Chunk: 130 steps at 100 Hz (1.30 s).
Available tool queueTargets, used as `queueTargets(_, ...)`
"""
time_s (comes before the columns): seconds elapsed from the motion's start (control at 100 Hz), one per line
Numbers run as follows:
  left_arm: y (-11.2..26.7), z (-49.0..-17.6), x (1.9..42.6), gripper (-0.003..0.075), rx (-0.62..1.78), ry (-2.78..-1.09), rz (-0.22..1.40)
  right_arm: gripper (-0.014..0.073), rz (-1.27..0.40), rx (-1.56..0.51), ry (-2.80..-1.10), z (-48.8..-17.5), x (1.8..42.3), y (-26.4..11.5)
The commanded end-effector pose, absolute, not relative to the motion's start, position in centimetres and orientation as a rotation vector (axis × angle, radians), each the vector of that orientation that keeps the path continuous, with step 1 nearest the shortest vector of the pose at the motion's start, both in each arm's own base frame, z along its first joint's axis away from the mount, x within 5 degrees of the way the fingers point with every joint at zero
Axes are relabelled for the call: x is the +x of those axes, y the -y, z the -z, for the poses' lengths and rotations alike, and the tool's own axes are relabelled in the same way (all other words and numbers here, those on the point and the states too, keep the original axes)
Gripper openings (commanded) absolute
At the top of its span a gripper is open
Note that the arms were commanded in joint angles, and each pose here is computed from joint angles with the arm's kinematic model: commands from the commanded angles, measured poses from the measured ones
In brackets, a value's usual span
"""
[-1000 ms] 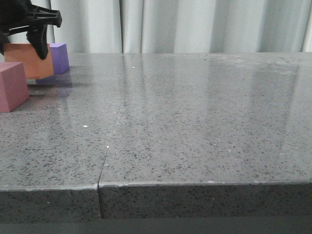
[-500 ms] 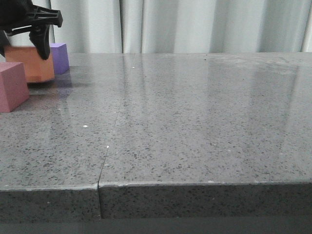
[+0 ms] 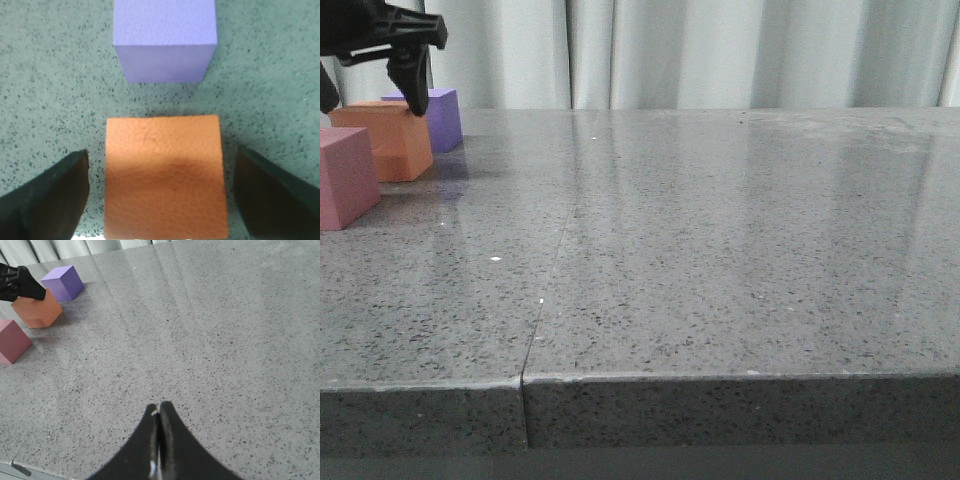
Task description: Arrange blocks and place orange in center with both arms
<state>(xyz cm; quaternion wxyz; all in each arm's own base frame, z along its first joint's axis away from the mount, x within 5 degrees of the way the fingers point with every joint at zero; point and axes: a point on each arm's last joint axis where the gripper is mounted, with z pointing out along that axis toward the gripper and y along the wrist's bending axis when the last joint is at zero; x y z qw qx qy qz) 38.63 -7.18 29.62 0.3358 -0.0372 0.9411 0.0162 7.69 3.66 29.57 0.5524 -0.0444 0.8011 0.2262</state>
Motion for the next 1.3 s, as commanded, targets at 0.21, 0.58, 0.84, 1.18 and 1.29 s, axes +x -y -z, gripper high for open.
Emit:
queueTargets(0.21,6.6,-37.2,35.7,0.055,-0.104,-2.201,0.051,-0.0068,-0.543,-0.118,-1.798,-31.0,7.9,-3.7)
queueTargets(0.58,5.7,-39.8,31.5,-0.002,-0.092,-2.101,0.075,-0.0068,-0.543,-0.118,-1.798,-31.0,7.9,-3.7)
queueTargets(0.84,5.1,-39.8,28.3,-0.002,-0.079,-2.054,0.099,-0.0068,-0.543,-0.118,-1.798,-31.0,7.9,-3.7)
queueTargets(1.18,4.1,-39.6,24.1,-0.002,-0.077,-2.021,0.11,-0.0068,-0.543,-0.118,-1.798,-31.0,7.9,-3.7)
queueTargets(1.29,3.8,-39.5,22.7,-0.002,-0.073,-2.003,0.109,-0.0068,-0.543,-0.118,-1.798,-31.0,7.9,-3.7)
